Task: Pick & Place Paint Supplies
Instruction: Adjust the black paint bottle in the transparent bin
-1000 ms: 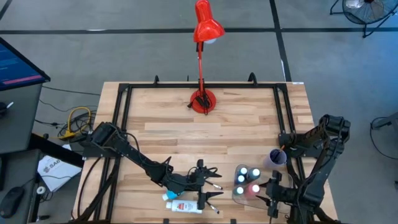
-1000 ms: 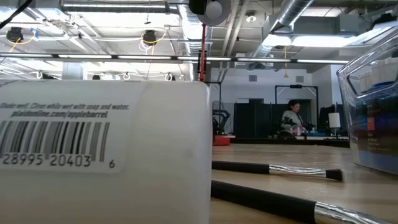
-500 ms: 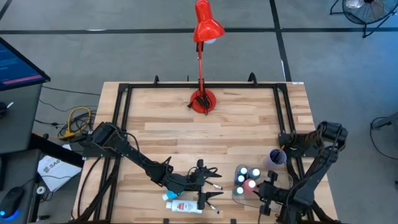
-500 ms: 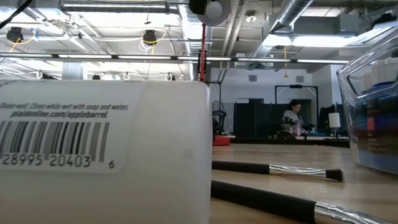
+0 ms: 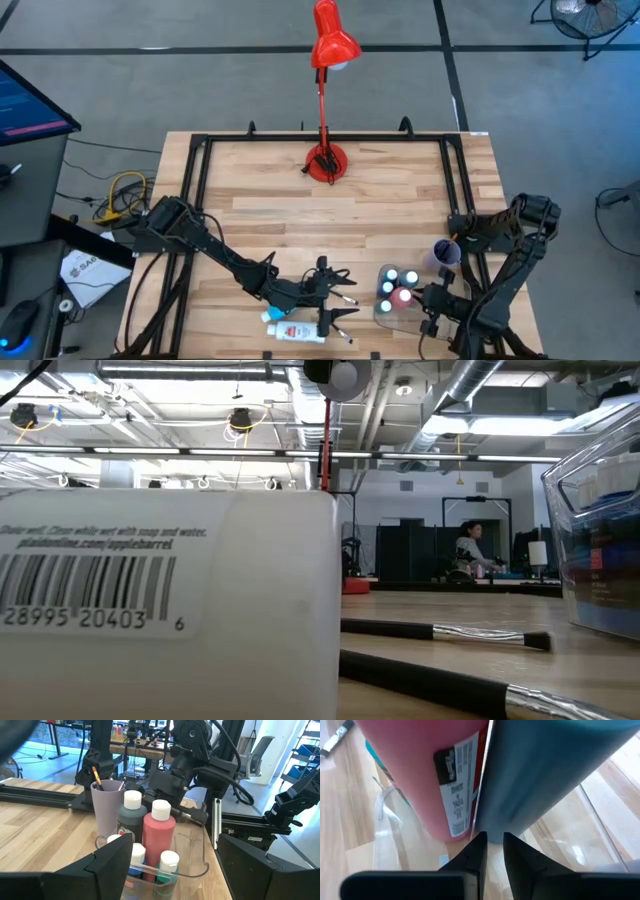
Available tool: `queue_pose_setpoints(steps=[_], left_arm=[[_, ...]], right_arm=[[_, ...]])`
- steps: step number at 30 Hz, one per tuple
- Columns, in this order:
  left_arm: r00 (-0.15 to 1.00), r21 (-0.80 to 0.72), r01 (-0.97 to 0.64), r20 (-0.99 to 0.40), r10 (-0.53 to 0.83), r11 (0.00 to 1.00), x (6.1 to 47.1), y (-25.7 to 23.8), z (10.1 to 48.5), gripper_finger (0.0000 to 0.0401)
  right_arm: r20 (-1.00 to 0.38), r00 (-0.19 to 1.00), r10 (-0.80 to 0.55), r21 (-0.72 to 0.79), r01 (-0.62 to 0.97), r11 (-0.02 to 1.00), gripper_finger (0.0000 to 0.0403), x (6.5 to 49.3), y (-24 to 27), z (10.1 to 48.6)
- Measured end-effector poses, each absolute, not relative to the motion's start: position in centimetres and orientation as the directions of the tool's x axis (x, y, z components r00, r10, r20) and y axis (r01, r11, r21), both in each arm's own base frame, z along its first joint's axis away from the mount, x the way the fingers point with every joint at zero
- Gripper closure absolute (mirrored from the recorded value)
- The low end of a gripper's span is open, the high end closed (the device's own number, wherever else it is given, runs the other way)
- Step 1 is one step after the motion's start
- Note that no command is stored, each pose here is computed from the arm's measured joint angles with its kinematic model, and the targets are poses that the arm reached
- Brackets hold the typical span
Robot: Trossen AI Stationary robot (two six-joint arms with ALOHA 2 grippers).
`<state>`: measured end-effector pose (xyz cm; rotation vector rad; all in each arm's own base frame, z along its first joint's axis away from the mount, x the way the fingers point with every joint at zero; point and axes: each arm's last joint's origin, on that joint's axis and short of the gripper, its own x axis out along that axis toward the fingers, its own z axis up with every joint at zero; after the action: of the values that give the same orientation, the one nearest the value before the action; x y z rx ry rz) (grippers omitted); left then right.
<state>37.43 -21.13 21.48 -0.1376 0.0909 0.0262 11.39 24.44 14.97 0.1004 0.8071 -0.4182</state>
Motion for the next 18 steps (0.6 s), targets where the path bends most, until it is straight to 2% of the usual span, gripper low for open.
queue_pose_setpoints(steps=[13,18], left_arm=[[0.996,-0.136,-0.032,-0.092,0.020,0.990,37.43,-21.13,21.48,0.0128],[0.996,-0.136,-0.032,-0.092,0.020,0.990,37.43,-21.13,21.48,0.0128]], right_arm=[[-0.695,0.621,-0.362,-0.087,0.427,0.900,0.0398,12.19,24.07,14.73],[-0.681,0.630,-0.373,-0.091,0.432,0.897,0.0398,12.21,23.79,14.50]])
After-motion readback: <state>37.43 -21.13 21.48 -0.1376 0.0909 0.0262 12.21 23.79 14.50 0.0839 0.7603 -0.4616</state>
